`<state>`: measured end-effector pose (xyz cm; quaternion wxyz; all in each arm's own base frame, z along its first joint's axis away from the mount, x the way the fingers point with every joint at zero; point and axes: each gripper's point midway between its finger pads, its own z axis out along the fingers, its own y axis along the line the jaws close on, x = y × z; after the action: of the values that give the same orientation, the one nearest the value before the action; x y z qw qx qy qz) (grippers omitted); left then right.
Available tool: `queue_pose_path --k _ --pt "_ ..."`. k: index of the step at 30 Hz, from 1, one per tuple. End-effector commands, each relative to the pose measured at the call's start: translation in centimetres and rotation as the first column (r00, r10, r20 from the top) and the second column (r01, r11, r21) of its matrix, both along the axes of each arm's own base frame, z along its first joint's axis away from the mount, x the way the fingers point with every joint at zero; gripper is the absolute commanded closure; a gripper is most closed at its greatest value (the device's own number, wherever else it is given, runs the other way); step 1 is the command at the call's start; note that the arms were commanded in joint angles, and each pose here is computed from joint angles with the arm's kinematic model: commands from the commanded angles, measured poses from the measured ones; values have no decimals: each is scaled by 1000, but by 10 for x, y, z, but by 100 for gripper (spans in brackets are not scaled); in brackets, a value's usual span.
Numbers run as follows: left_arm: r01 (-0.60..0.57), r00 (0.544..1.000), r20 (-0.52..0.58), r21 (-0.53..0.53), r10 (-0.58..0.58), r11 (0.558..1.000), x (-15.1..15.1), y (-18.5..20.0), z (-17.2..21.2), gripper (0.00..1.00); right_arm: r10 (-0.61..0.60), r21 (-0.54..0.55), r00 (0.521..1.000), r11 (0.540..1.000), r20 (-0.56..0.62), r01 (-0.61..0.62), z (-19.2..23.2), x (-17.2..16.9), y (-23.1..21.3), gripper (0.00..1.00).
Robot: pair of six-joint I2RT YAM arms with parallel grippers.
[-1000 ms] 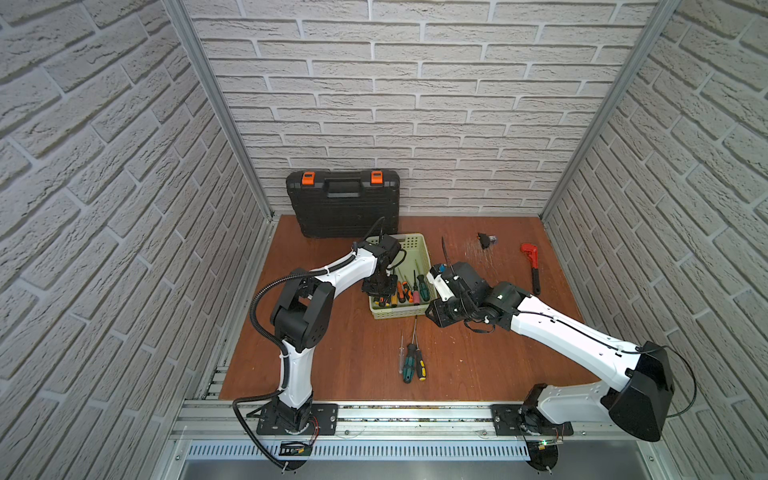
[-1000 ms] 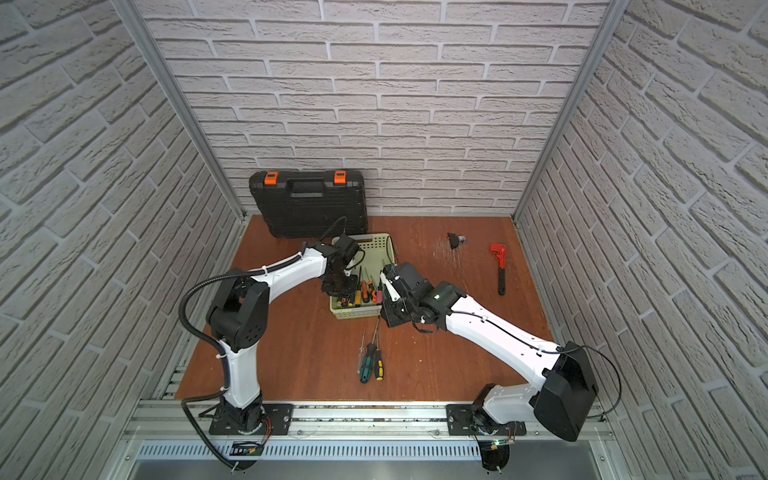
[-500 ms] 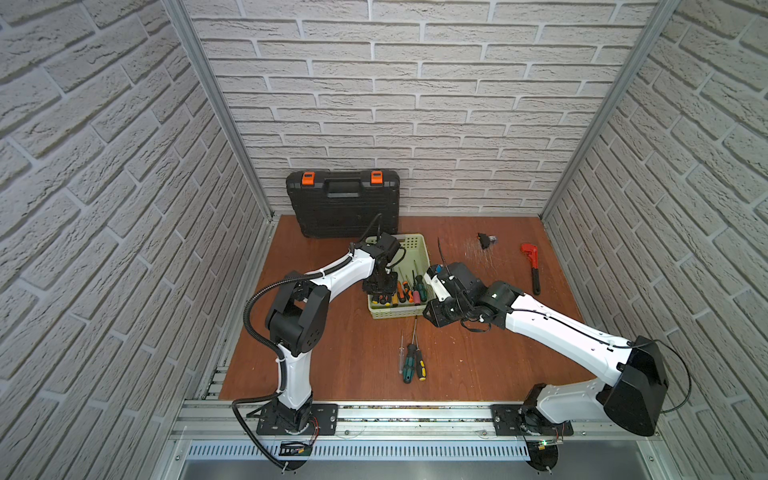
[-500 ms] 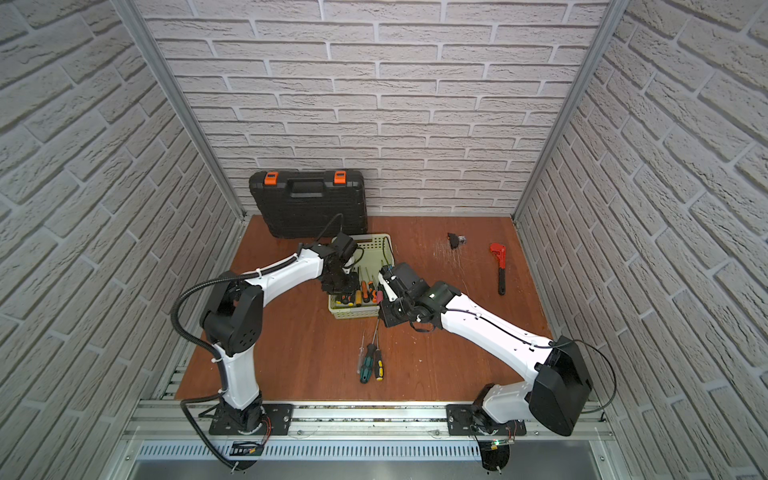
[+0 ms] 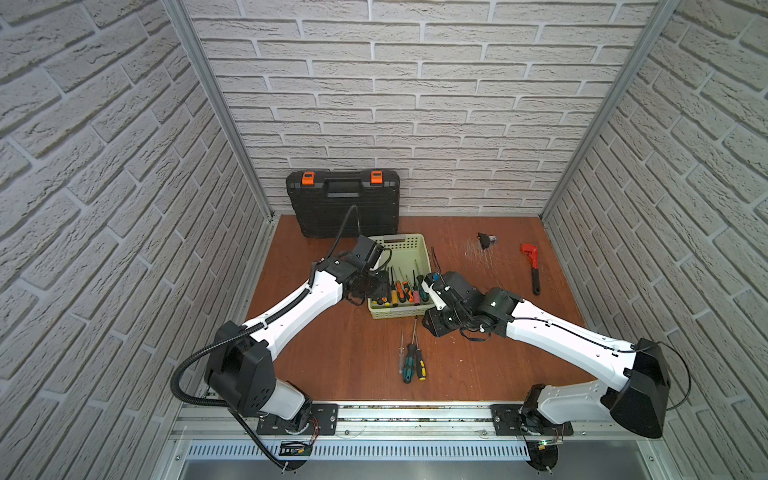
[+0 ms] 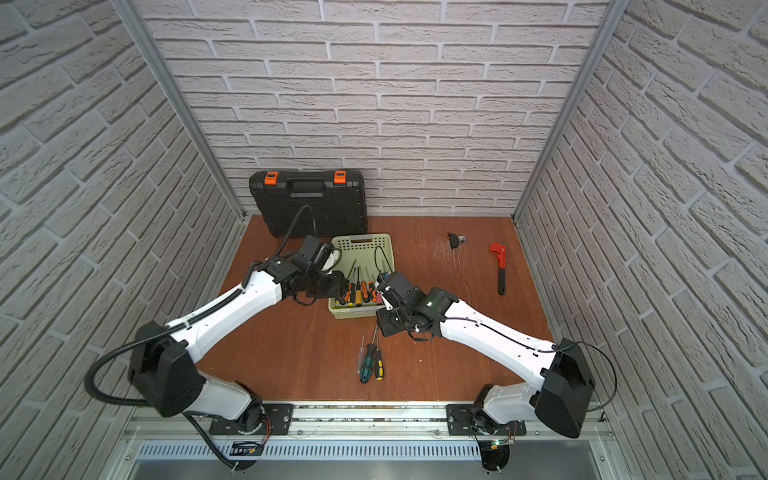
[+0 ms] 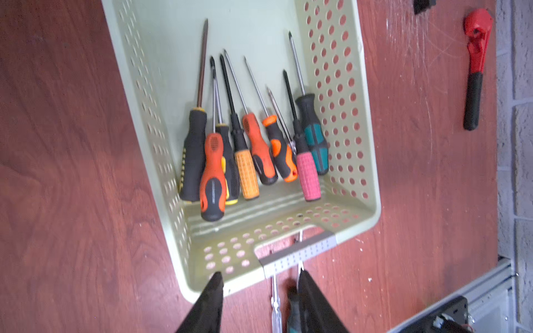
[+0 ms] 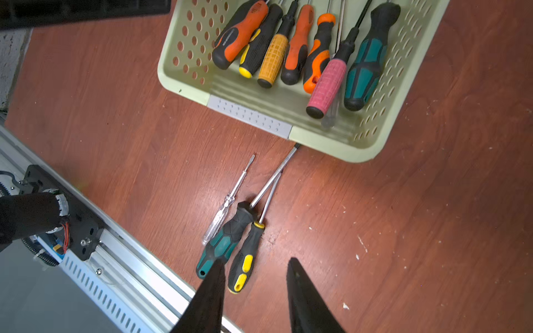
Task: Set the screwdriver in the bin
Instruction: 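Release and lift the left gripper while the right gripper reaches the black-yellow screwdriver, then grasp the black-yellow screwdriver with the right gripper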
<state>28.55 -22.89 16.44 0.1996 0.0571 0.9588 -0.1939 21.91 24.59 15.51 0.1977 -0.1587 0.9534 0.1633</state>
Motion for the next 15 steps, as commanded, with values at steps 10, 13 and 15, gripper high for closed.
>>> queue_pose_path --k 10,13,15 --pt "-42 996 82 -37 45 998 -100 2 -15 55 -78 -115 984 992 -160 60 -70 -62 -1 60" --pt "-66 994 87 -32 69 997 -113 4 -25 55 -80 -136 985 989 -153 59 -77 -59 7 58" --pt "-72 995 73 -31 74 997 -119 3 -32 55 -80 -137 984 989 -160 58 -81 -58 13 58"
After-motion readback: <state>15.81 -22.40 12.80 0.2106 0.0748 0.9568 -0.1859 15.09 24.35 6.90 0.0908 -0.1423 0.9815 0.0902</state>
